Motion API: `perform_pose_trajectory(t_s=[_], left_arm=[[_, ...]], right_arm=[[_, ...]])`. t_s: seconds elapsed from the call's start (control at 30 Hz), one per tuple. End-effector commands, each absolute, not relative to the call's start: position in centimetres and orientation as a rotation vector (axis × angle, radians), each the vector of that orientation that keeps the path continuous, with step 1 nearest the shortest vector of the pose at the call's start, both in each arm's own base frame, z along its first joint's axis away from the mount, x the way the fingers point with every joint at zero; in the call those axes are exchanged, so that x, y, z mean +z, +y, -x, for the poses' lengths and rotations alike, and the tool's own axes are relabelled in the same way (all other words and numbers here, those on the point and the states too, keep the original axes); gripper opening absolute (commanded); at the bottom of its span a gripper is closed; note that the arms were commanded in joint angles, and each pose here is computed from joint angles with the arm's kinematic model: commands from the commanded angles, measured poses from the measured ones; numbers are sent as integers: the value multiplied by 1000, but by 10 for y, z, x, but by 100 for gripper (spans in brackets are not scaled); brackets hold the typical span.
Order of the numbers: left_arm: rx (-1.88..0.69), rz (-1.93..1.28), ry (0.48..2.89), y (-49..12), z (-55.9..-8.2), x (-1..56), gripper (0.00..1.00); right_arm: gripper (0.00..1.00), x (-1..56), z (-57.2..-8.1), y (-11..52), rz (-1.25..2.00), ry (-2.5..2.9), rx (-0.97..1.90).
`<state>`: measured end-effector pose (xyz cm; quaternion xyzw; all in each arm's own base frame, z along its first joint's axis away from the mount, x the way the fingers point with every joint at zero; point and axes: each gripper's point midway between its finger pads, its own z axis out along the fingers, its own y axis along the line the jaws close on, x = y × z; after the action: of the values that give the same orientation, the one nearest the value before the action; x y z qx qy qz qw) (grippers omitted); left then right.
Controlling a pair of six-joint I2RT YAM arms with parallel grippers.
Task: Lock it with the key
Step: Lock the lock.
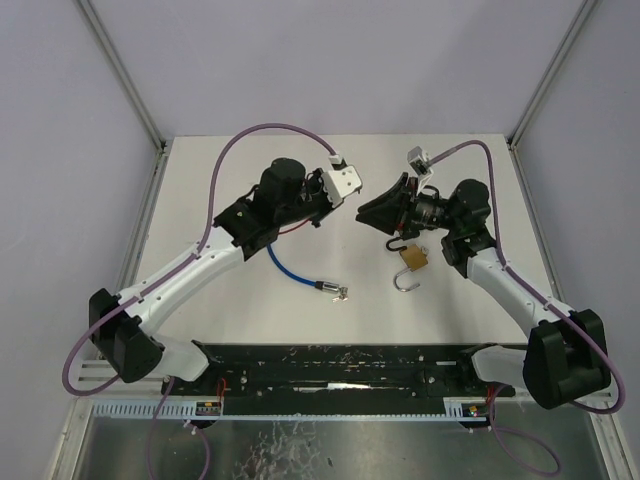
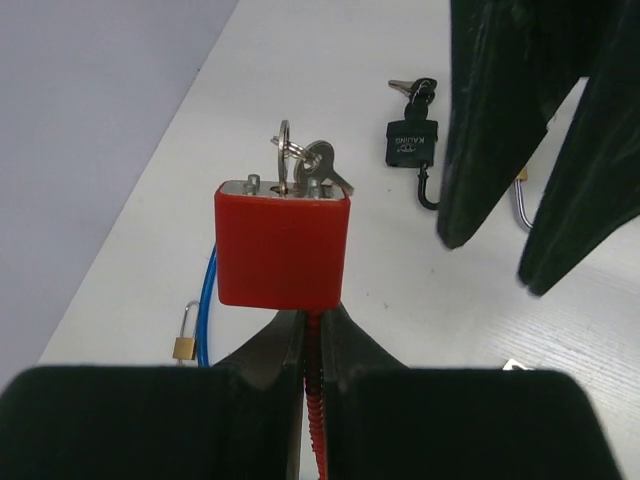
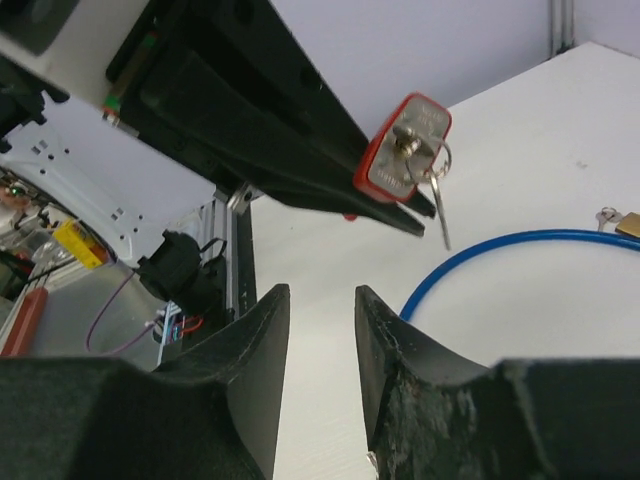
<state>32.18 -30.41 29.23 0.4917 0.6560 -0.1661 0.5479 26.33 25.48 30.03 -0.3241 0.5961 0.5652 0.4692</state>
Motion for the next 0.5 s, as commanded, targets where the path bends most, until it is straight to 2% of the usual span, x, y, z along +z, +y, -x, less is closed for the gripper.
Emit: perform_pose_trajectory(t_s=[0.0, 0.23, 0.47], left_arm=[[-368, -1037, 1487, -321, -334, 329, 0], [-366, -964, 1476, -328, -332, 335, 0], [-393, -925, 1466, -332, -330, 339, 0]], right_arm=[[40, 338, -281, 258, 644, 1348, 1312], [46, 348, -291, 260, 526, 1378, 1352], [47, 342, -305, 260, 399, 1461, 1373]])
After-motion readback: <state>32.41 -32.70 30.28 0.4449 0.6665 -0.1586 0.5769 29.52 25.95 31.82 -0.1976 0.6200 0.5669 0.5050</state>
